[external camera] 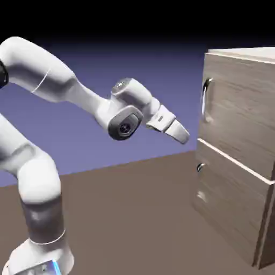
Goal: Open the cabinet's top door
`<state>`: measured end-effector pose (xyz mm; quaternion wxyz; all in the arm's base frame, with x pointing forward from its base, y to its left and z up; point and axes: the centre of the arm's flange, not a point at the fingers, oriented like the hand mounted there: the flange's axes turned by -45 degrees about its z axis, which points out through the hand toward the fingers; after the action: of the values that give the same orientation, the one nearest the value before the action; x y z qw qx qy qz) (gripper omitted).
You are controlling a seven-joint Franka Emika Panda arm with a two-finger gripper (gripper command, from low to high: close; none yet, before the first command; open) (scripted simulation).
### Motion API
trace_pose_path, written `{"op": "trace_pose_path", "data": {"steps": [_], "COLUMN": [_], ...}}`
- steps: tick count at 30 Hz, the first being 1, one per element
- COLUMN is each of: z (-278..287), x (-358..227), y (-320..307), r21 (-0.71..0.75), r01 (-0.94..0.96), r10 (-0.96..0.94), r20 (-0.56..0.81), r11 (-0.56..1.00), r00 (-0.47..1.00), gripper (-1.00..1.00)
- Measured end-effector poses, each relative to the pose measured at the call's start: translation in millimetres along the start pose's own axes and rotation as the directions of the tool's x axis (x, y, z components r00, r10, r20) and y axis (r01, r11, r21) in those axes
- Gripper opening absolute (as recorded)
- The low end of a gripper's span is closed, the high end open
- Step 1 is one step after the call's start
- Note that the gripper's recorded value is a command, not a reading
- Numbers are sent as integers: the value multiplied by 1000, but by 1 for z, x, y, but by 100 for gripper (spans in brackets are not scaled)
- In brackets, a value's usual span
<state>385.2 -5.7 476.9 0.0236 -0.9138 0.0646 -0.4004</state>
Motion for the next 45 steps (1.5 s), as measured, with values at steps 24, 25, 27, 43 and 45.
{"op": "trace_pose_path", "data": {"steps": [24, 25, 27, 43, 45], "z": [-112, -114, -116, -82, -72], "x": [41, 41, 41, 40, 40], "y": [5, 3, -3, -48, -52], "r21": [298, 313, 342, 342, 311], "r01": [-952, -950, -935, -545, -480], "r10": [997, 1000, 995, 643, 572], "r20": [-46, -29, 11, 425, 474], "r11": [66, 12, -95, -766, -820], "r00": [55, 3, -97, -638, -670], "gripper": [0, 0, 0, 0, 0]}}
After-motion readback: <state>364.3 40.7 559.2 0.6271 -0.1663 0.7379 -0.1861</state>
